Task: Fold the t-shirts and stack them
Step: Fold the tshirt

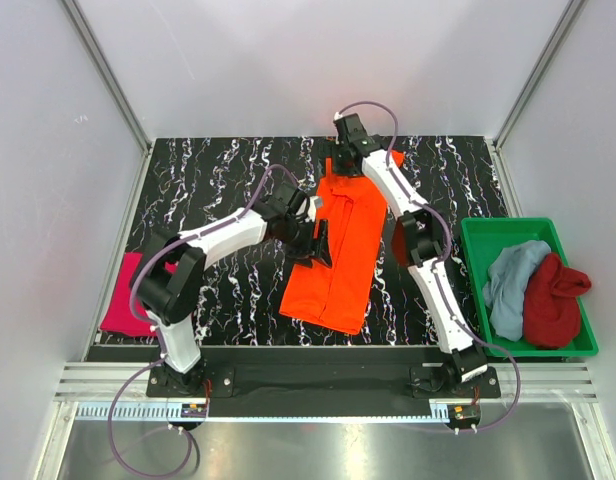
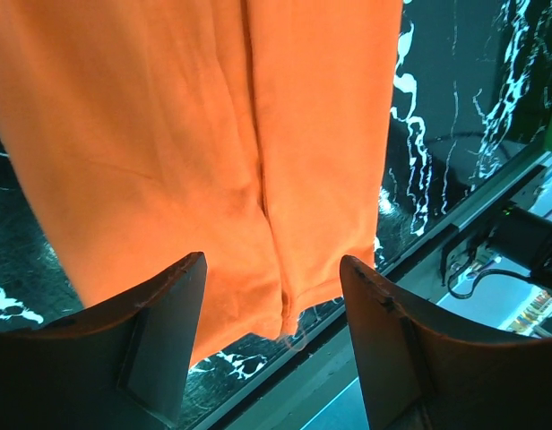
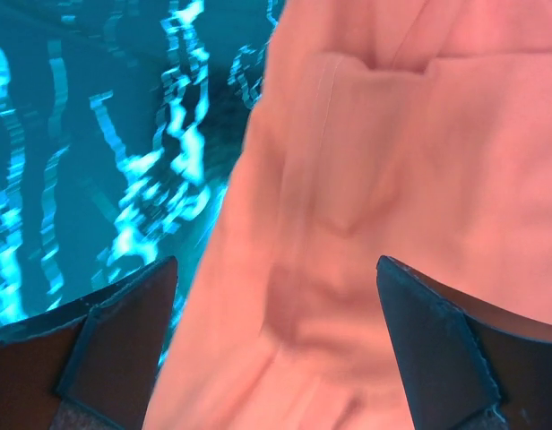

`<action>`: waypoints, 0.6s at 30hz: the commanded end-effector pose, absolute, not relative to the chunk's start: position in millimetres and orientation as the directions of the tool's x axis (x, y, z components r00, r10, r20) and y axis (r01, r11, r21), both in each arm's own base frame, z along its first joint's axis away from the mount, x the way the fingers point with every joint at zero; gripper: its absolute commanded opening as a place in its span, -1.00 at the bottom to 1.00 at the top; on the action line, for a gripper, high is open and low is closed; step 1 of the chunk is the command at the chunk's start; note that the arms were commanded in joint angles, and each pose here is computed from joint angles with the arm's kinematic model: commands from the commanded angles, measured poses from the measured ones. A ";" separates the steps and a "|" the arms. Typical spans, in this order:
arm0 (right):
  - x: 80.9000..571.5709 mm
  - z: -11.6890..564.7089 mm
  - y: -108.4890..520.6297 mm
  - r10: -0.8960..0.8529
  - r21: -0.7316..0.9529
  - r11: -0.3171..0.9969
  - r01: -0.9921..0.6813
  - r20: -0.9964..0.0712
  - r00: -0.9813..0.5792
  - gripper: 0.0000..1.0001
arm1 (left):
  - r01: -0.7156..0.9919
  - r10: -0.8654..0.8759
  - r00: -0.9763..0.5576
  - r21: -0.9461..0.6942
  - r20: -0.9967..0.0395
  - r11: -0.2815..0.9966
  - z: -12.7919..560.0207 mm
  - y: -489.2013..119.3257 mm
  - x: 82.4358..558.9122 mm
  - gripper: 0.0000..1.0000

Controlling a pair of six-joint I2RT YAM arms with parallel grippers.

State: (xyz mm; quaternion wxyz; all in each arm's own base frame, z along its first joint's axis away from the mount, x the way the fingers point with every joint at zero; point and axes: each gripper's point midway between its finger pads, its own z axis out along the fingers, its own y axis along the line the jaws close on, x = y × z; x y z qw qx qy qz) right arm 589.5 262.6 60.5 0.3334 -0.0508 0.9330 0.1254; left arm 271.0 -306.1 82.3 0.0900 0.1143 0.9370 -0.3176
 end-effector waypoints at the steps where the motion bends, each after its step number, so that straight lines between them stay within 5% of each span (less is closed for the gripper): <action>1: 584.3 194.8 247.6 0.082 0.238 0.959 -0.156 -0.758 -0.647 0.99 | 0.286 0.141 -0.952 -0.624 -0.272 0.727 93.2 -323.5 279.8 0.33; 9: 521.9 240.6 177.6 0.107 0.179 0.984 -0.023 -0.682 -0.723 0.99 | 0.217 0.156 -0.976 -0.627 -0.152 0.748 49.3 -332.2 271.2 0.33; 18: 484.8 222.8 145.3 0.108 0.124 0.991 0.040 -0.613 -0.783 0.99 | 0.127 0.154 -0.988 -0.663 -0.017 0.738 14.1 -351.2 245.1 0.33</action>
